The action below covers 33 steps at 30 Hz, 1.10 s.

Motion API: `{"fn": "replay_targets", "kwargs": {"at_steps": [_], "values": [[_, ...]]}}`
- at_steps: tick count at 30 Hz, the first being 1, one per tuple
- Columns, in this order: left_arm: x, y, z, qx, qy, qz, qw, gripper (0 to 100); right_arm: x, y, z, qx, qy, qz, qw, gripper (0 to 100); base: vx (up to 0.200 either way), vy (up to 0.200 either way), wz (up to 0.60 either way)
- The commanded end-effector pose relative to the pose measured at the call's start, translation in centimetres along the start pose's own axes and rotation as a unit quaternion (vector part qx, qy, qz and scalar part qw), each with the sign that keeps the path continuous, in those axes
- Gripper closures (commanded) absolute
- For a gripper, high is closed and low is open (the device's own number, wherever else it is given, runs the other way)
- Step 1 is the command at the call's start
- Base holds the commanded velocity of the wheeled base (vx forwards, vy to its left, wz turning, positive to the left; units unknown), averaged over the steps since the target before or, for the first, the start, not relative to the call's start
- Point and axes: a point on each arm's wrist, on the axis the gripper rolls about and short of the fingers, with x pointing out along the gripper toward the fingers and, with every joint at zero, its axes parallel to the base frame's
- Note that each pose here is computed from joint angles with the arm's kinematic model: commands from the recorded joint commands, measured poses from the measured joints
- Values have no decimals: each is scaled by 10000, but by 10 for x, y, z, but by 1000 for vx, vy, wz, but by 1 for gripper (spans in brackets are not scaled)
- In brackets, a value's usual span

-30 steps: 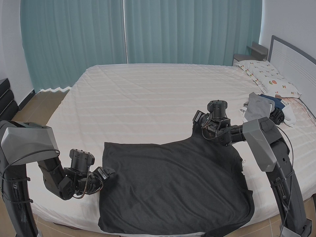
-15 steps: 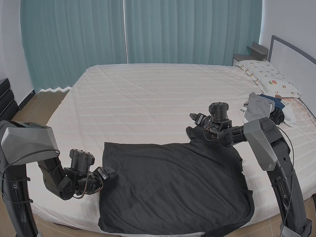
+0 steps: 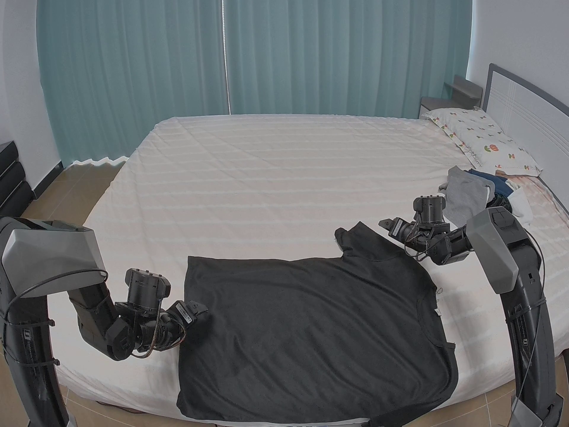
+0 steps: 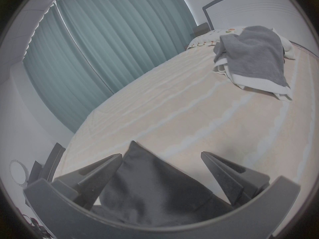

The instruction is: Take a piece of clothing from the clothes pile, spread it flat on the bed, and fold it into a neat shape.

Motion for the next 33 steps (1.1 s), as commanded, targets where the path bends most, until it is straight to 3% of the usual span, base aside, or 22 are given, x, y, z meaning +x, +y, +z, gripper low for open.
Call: {"fn": "replay_targets", "kwargs": {"at_steps": [1, 15, 16, 26, 33], "values": [[0, 0, 0, -1, 2, -1, 10000, 0, 0, -12, -10, -94, 191, -94, 9997, 0, 0, 0, 0], [0, 0, 0, -1, 2, -1, 10000, 0, 8, -23, -29, -262, 329, -160, 9990, 0, 0, 0, 0], [0, 0, 0, -1, 2, -1, 10000, 0, 8, -23, -30, -262, 336, -163, 9990, 100, 0, 0, 0], [1, -1, 1, -16, -33, -23, 10000, 0, 7, -24, -20, -267, 76, -126, 9995, 100, 0, 0, 0], [10, -17, 19, -177, -443, -190, 9987, 0, 0, -36, 8, -115, -400, -187, 9990, 100, 0, 0, 0]]}}
